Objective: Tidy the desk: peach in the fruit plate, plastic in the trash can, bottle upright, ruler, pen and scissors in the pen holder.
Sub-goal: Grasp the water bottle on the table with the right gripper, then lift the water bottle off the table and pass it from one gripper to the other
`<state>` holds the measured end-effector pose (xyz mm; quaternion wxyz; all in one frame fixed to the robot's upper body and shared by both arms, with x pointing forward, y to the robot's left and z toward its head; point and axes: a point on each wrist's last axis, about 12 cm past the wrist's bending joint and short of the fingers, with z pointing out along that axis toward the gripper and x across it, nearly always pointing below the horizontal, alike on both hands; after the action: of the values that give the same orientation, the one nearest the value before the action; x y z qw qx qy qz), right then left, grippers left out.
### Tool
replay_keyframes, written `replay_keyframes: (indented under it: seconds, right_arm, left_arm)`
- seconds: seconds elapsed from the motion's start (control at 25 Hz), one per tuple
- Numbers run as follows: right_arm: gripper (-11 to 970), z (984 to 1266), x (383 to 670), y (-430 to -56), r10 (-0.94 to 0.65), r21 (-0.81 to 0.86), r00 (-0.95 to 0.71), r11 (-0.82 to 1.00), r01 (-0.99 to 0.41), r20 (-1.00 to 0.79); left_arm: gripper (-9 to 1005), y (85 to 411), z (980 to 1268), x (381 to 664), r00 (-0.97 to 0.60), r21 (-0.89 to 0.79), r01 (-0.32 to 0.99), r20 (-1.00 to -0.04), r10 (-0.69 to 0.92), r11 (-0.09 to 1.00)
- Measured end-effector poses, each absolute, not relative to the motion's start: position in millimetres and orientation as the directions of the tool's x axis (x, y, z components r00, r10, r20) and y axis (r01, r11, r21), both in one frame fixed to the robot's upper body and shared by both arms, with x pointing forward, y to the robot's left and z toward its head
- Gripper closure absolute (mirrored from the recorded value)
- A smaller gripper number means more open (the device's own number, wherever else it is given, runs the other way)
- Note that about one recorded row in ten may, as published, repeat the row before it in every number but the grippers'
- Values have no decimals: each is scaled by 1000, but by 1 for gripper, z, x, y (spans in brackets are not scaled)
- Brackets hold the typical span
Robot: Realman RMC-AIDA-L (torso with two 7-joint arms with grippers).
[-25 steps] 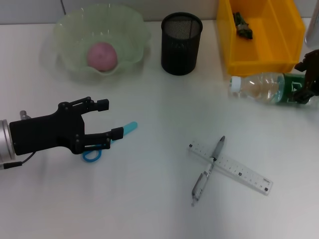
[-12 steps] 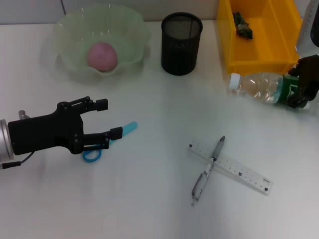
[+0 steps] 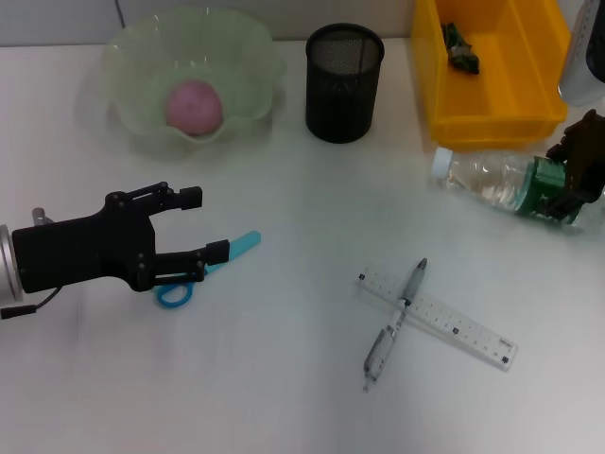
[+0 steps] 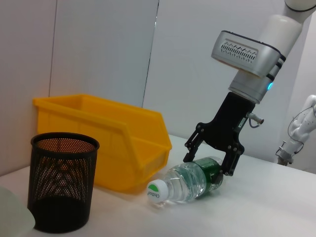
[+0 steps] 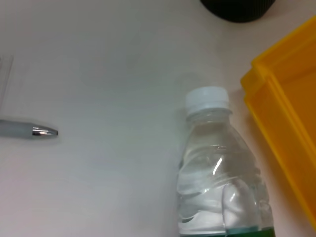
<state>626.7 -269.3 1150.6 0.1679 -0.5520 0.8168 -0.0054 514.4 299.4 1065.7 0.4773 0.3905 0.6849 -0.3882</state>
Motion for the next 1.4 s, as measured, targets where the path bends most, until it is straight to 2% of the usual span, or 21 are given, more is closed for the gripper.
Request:
replay_keyframes:
  seconds: [0.32, 1.4]
  right_arm:
    - [162, 1152, 630, -266, -896, -191, -359, 412, -891, -261]
    - [162, 1129, 633, -257, -904, -160, -355, 397, -904, -236]
  left_arm:
    - [151, 300, 1066, 515, -238, -157, 906, -957, 166, 394]
    - [161, 302, 1066, 513, -235, -155, 907, -958, 166, 391]
